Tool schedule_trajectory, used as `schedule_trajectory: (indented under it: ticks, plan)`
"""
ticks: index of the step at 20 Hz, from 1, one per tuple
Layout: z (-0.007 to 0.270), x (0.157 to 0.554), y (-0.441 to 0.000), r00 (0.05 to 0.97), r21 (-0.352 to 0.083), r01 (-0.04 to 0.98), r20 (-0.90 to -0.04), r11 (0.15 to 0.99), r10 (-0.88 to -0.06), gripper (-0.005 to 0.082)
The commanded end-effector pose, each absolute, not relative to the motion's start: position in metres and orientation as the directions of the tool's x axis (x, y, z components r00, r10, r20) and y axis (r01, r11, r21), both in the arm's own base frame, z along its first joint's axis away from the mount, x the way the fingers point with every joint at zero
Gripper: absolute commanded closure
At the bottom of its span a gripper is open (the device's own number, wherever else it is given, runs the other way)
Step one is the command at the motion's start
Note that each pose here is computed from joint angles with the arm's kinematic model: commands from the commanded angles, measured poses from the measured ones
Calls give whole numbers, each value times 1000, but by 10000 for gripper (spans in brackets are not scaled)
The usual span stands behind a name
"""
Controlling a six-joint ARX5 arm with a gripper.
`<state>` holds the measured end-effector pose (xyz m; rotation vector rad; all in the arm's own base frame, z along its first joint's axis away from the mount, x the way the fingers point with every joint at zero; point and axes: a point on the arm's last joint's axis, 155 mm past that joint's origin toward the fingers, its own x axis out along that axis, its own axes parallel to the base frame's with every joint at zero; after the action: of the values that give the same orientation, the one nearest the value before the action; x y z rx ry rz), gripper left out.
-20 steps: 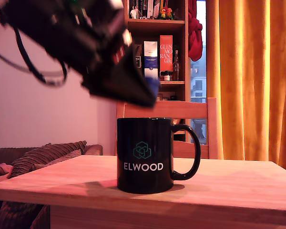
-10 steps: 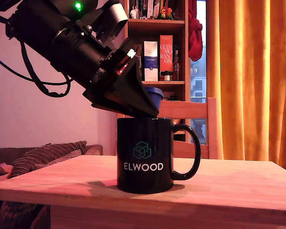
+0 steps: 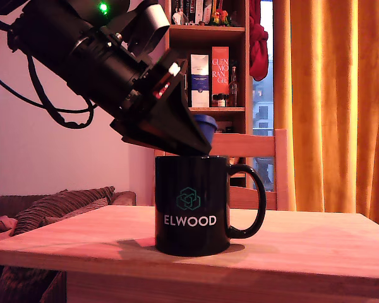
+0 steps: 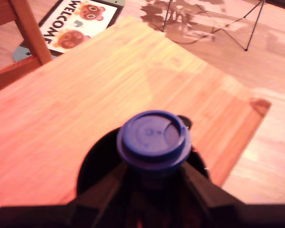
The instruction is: Pick up the coffee capsules on the table and drop them inside the coffee cup
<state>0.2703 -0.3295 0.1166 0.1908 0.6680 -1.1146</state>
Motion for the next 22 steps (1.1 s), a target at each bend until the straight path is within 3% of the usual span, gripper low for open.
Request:
schedule_trajectory:
  ticks: [1, 2, 3, 16, 18, 21, 22]
  plan:
    - [109, 266, -329, 256, -194, 875, -595, 444, -762, 228]
    - [108, 265, -329, 253, -210, 866, -599, 454, -760, 165]
    - [108, 264, -329, 250, -212, 866, -601, 453, -759, 160]
    - [104, 260, -326, 232, -226, 863, -617, 452, -752, 175]
    - [105, 258, -327, 223, -231, 867, -613, 441, -758, 303]
    - [113, 254, -329, 210, -241, 874, -596, 422, -775, 772]
    - [117, 254, -329, 214, -241, 875, -588, 421, -780, 779]
